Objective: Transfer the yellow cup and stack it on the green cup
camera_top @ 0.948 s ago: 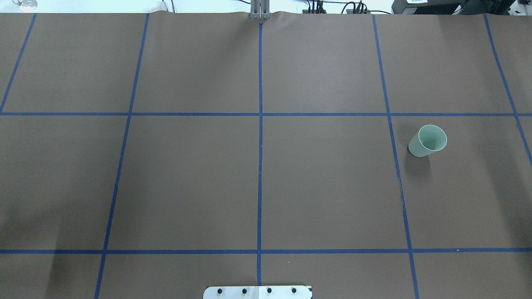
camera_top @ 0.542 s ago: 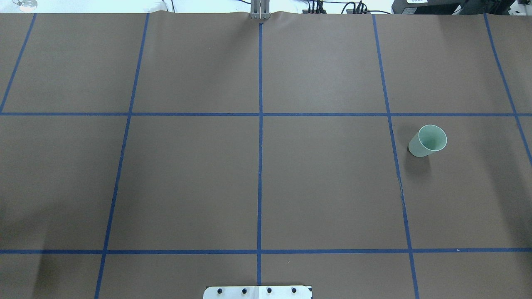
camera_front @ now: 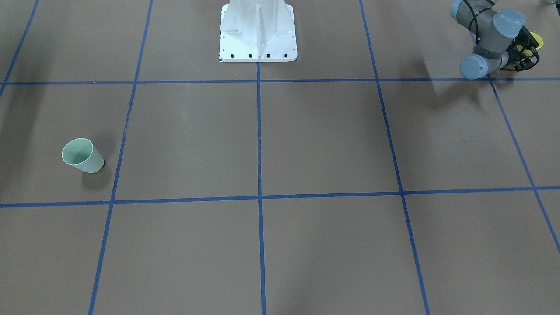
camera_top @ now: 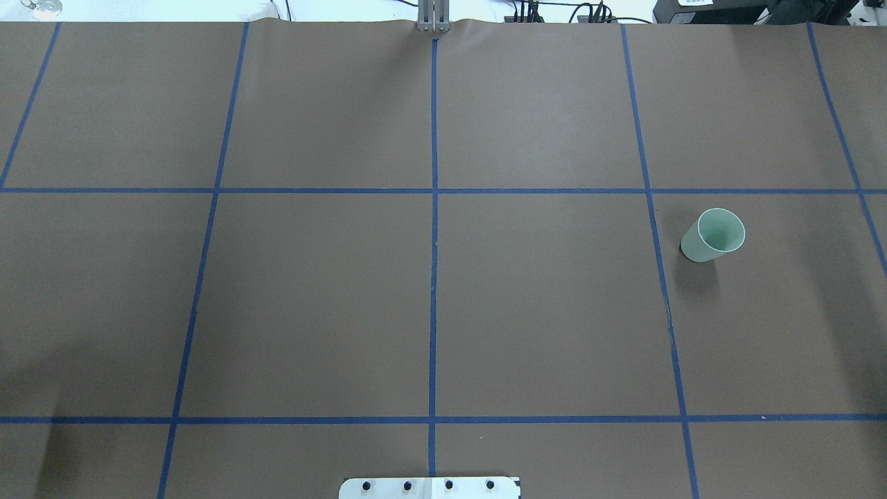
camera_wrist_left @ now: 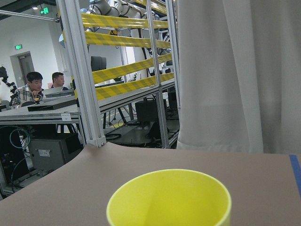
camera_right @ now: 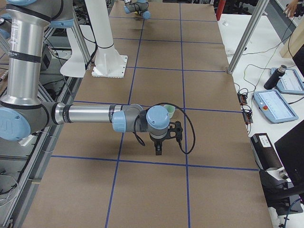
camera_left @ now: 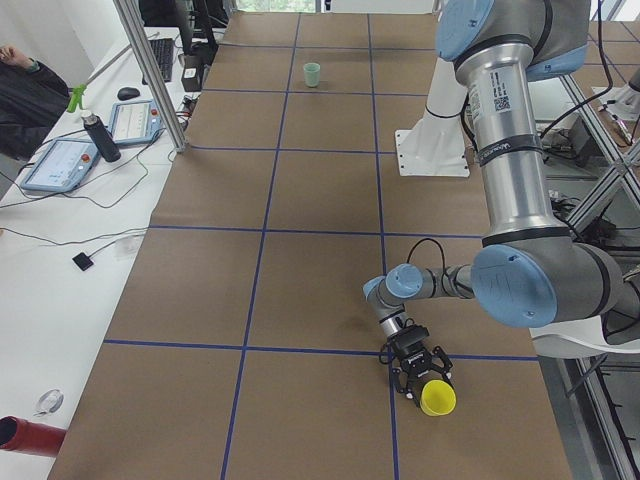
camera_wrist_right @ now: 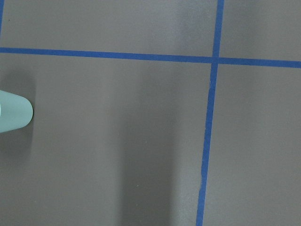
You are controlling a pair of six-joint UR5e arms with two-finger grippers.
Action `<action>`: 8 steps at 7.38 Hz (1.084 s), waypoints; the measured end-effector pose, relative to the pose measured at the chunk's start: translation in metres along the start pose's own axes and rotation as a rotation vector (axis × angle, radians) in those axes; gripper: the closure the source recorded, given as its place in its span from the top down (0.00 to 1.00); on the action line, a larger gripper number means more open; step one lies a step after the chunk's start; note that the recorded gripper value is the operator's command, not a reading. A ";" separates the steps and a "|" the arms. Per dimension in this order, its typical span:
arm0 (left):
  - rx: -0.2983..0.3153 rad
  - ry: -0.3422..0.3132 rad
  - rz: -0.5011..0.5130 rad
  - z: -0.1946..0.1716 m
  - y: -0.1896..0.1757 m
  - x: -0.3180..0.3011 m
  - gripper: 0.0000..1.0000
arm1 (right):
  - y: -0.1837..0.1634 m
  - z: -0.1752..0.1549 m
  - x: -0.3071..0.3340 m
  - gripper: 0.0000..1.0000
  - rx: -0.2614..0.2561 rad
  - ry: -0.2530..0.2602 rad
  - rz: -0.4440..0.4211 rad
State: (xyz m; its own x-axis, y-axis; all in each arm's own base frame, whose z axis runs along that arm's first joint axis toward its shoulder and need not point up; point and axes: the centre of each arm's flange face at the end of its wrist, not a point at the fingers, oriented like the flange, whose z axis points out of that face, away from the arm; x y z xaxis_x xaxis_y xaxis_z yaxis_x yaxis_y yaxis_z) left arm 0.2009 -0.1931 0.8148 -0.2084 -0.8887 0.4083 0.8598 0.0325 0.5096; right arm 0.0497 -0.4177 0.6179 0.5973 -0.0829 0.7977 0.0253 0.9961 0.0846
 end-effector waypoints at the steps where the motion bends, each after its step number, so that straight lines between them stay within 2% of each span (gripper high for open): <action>1: 0.004 -0.001 -0.005 0.003 0.005 0.003 1.00 | 0.000 0.000 0.000 1.00 -0.001 0.000 0.001; 3: 0.014 -0.004 -0.011 0.009 0.010 0.006 0.94 | 0.001 0.000 0.001 1.00 0.000 0.000 0.001; 4: 0.018 -0.005 -0.012 0.011 0.010 0.007 0.78 | 0.001 0.000 0.001 1.00 0.000 0.000 0.001; 5: 0.021 -0.005 -0.012 0.011 0.010 0.007 0.39 | 0.001 0.000 0.001 1.00 0.000 0.000 0.001; 6: 0.025 -0.006 -0.013 0.013 0.010 0.007 0.10 | 0.001 0.000 0.001 1.00 -0.001 0.000 0.002; 7: 0.030 -0.009 -0.013 0.015 0.009 0.007 0.00 | 0.001 0.000 0.001 1.00 -0.001 0.000 0.002; 8: 0.040 -0.013 -0.011 0.019 0.005 0.007 0.00 | 0.001 0.000 0.001 1.00 -0.001 0.000 0.002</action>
State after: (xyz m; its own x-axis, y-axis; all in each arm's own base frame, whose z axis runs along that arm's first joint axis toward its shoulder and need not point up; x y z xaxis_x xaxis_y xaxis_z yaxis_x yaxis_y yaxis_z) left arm 0.1949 -0.1907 0.8350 -0.2239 -0.8832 0.4121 0.8380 0.0415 0.5441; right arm 0.0500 -0.4165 0.6187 0.5973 -0.0811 0.7979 0.0248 0.9963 0.0826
